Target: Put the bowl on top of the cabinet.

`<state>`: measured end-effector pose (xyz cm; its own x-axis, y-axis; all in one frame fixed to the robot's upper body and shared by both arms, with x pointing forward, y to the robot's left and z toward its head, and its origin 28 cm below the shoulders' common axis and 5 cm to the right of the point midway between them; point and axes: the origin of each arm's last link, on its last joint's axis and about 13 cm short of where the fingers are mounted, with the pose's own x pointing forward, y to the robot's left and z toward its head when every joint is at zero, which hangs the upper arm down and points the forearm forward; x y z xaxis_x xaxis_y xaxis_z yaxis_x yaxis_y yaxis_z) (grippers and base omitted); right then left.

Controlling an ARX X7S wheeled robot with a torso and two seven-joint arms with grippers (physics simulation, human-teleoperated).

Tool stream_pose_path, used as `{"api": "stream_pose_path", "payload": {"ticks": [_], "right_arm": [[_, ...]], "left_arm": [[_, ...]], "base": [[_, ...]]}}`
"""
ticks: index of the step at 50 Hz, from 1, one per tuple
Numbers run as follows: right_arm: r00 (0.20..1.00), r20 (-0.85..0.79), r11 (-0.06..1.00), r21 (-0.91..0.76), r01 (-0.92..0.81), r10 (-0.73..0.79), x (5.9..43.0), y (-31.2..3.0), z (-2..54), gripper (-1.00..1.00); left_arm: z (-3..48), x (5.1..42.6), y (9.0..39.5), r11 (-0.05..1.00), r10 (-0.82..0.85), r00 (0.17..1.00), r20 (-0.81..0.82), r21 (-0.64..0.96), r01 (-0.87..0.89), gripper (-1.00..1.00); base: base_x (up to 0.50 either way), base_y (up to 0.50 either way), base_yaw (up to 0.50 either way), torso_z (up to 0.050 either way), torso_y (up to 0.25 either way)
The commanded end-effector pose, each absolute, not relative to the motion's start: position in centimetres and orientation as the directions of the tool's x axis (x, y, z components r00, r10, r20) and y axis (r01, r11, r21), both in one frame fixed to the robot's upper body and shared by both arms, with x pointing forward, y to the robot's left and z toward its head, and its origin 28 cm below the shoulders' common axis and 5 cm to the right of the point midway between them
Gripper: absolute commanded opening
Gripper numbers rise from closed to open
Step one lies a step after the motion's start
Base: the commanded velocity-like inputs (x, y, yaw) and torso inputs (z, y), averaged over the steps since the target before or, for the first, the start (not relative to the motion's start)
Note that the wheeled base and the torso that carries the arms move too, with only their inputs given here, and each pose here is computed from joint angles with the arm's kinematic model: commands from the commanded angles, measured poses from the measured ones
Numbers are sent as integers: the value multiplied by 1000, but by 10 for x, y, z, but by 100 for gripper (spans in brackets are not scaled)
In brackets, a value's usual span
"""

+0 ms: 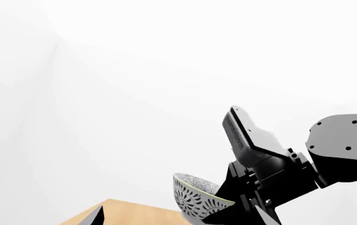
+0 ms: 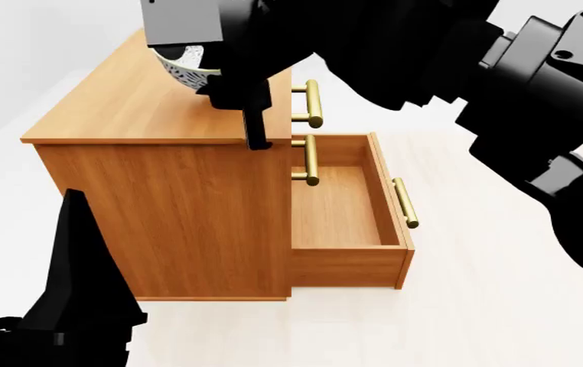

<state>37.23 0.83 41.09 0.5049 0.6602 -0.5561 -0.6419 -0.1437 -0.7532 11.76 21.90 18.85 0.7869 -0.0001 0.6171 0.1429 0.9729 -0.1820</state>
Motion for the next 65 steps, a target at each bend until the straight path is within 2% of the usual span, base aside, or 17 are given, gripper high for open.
{"api": "stream_pose_path", "payload": {"ticks": [1, 13, 14, 29, 45, 57, 65], "right_arm": [[543, -548, -140, -774, -618, 636, 376, 4, 411, -100], [559, -525, -138, -796, -589, 642, 377, 5, 412, -100], [561, -519, -138, -801, -582, 645, 377, 5, 412, 100], [576, -494, -123, -818, -562, 651, 376, 4, 417, 100], [604, -449, -102, -849, -519, 659, 359, -2, 445, 100], [606, -421, -48, -844, -533, 675, 337, -14, 468, 100], [604, -360, 25, -846, -533, 711, 321, -27, 483, 100]], "left_arm": [[188, 118, 219, 973, 0, 786, 618, -182, 143, 100], [189, 117, 219, 973, -1, 786, 618, -182, 144, 100], [188, 117, 219, 973, 0, 786, 618, -182, 143, 100], [188, 117, 219, 972, -1, 787, 617, -183, 145, 100], [190, 115, 219, 972, -2, 787, 616, -183, 147, 100], [190, 115, 219, 973, -5, 787, 617, -180, 147, 100], [190, 115, 218, 972, -7, 788, 616, -179, 149, 100]], "base": [[0, 0, 0, 0, 0], [0, 0, 0, 0, 0], [0, 0, 0, 0, 0], [0, 0, 0, 0, 0], [0, 0, 0, 0, 0], [0, 0, 0, 0, 0], [0, 0, 0, 0, 0]]}}
